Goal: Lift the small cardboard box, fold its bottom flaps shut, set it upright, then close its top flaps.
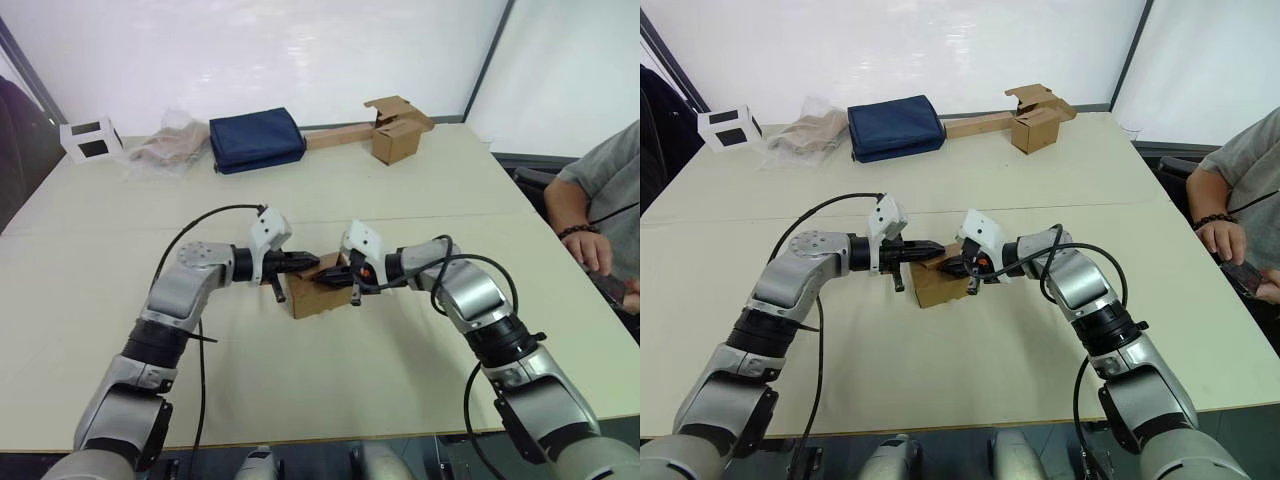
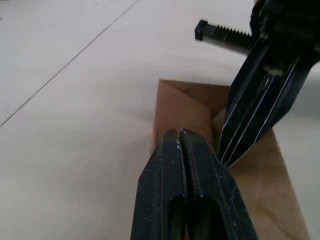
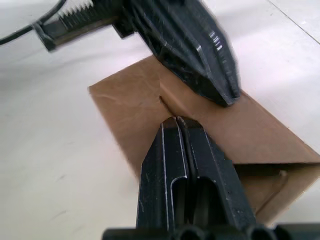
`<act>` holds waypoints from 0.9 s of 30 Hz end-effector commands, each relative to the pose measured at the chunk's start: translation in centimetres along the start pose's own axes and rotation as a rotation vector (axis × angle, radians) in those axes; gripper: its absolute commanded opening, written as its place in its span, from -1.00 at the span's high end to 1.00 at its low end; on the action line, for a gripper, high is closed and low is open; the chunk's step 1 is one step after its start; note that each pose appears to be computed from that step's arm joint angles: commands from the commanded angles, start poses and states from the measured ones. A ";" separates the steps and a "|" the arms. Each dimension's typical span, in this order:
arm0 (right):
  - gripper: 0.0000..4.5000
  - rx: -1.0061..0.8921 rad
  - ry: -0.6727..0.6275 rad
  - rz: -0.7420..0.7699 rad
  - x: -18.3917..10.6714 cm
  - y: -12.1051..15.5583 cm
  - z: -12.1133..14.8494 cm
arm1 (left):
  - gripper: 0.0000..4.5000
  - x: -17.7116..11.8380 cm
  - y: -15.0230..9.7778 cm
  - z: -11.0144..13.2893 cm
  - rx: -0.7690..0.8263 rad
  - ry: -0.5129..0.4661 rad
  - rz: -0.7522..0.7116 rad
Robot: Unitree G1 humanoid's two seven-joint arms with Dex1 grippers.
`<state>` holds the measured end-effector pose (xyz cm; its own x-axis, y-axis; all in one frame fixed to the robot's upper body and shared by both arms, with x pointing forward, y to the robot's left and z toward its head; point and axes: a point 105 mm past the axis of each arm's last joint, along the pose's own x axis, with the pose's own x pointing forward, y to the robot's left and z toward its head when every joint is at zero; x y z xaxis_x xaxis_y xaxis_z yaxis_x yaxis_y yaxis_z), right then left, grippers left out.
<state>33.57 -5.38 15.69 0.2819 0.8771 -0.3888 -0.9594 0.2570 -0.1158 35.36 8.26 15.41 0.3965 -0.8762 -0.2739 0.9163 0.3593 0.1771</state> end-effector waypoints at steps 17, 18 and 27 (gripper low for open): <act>1.00 0.102 -0.201 -0.143 -1.4 -1.1 2.2 | 0.97 -1.7 -1.0 2.7 -0.052 -0.093 0.009; 1.00 0.106 -0.191 -0.148 -1.2 -1.2 1.8 | 0.97 -1.7 -1.0 2.4 -0.058 -0.082 0.013; 1.00 0.100 -0.032 -0.185 0.3 -1.5 -3.0 | 0.97 -1.5 -1.5 -1.4 -0.106 0.029 0.036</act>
<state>35.00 -6.13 14.25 0.4439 0.8455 -0.2968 -0.8952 0.4331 -0.1051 33.42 9.09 14.65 0.4200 -0.8656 -0.2727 0.9062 0.4164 0.0739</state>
